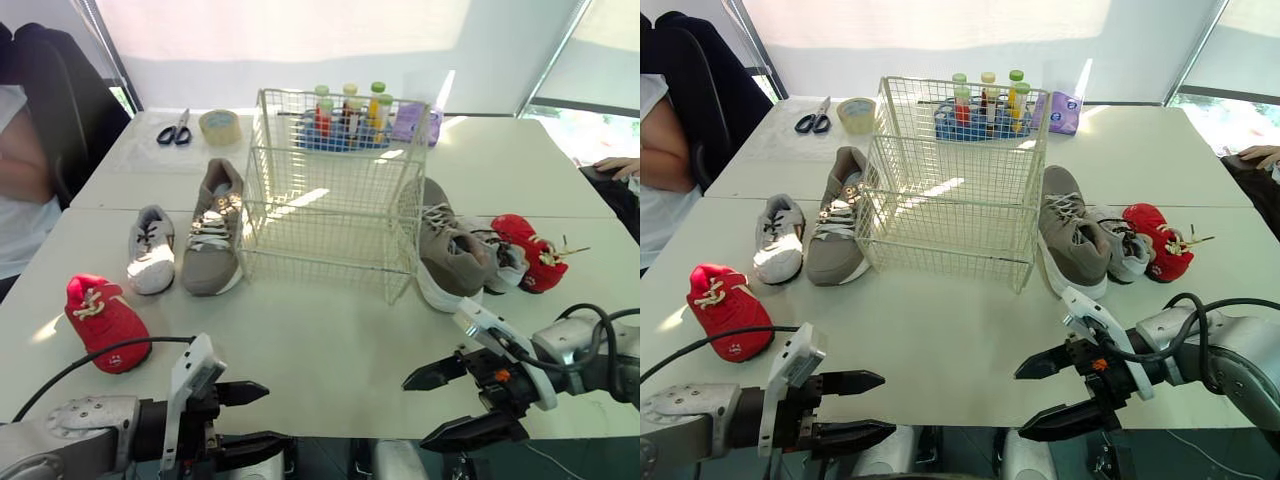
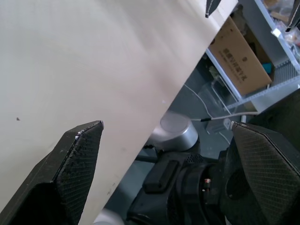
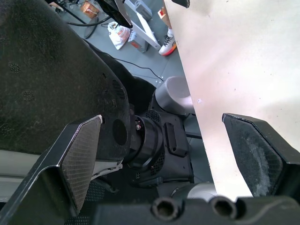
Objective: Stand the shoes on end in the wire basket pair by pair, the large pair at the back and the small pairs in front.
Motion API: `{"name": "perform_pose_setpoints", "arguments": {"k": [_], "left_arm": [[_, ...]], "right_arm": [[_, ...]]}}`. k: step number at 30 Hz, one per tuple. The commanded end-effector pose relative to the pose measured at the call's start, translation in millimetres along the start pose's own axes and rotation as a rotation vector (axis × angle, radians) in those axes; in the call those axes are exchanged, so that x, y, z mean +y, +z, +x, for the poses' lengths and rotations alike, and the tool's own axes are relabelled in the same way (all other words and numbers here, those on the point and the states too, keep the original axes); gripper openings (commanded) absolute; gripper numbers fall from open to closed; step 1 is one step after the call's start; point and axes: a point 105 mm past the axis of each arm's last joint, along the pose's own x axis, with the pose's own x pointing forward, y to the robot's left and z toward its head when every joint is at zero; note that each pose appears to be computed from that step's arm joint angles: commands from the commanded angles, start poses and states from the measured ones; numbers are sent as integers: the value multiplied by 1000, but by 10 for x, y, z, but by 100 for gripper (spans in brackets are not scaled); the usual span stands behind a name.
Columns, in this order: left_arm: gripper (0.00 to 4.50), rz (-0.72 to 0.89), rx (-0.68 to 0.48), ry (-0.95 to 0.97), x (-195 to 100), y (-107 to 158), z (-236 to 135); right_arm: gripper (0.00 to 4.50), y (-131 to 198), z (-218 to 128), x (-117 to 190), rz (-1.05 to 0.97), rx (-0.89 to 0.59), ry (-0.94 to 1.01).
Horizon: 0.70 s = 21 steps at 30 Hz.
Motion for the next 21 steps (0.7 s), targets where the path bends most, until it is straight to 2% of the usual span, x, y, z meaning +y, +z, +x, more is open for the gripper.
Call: {"name": "perform_pose_setpoints", "arguments": {"k": [1, 13, 21], "left_arm": [[450, 21, -26, 0, 0, 69, -12], [450, 18, -14, -1, 18, 52, -6], [450, 44, -58, -2, 65, 168, 7]], "right_arm": [[448, 58, 22, 48, -40, -16, 19], [448, 82, 16, 32, -38, -31, 5], [448, 227, -24, -64, -67, -83, -51]]}}
